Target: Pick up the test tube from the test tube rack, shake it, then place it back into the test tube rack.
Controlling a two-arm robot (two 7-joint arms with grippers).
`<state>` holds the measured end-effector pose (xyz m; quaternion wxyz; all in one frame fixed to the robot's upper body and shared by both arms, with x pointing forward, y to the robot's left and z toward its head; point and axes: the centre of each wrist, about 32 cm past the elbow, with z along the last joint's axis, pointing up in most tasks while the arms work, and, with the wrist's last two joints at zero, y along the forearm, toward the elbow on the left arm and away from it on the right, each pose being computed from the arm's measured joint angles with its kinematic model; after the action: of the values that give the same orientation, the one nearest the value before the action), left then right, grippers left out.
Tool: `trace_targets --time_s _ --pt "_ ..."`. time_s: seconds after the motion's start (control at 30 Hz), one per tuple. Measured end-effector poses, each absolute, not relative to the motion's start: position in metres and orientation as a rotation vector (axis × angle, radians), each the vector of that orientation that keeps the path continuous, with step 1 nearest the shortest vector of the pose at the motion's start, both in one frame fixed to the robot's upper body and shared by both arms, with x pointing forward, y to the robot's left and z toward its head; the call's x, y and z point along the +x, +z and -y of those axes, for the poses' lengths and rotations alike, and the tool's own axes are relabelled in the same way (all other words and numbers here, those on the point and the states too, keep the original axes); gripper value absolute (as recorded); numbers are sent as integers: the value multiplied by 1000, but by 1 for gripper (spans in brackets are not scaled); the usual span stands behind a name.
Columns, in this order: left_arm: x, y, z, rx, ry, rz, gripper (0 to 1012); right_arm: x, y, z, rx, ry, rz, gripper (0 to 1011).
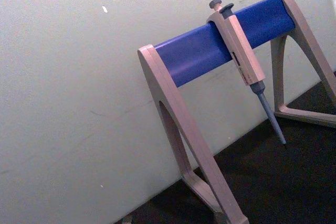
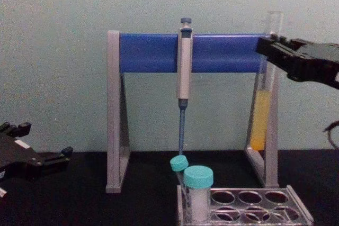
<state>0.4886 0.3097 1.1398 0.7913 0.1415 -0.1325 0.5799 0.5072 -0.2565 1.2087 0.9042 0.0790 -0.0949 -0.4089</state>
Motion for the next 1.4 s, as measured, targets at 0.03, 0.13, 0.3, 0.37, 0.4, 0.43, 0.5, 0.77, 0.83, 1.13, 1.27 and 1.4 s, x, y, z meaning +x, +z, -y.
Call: trace_targets --time_s 0.03,0.13,0.3,0.37,0.4,0.43,0.5,0.77,0.83,1.13,1.27,1.4 --pt "489 1140 -310 304 1248 285 1001 508 1209 255 166 -836 193 229" --pt "489 1140 -310 304 1248 285 1001 511 1210 253 176 -799 173 229" --pt "489 1140 -310 304 1248 285 1001 513 1210 253 183 -702 115 229" --pt "489 1140 -310 304 1248 285 1001 512 1212 257 185 -660 93 229" --pt "489 1140 -310 304 1248 285 1001 512 1212 257 185 -660 93 229" --pt "489 1140 -310 304 1248 285 1001 510 1213 260 182 -633 77 229" --pt "489 1140 -310 304 1248 285 1001 507 1215 267 172 -600 52 229" --pt "489 1140 -310 304 1248 285 1001 488 1226 300 128 -568 -20 229" --pt "489 1140 -310 304 1248 285 1001 481 1229 309 111 -583 -29 229" --pt "489 1140 -310 304 1248 285 1001 463 1246 318 -90 -801 129 229" --pt "489 1140 -310 304 1248 285 1001 461 1245 308 -137 -906 245 229" --pt "489 1140 -310 304 1248 285 1001 465 1239 293 -117 -978 342 229"
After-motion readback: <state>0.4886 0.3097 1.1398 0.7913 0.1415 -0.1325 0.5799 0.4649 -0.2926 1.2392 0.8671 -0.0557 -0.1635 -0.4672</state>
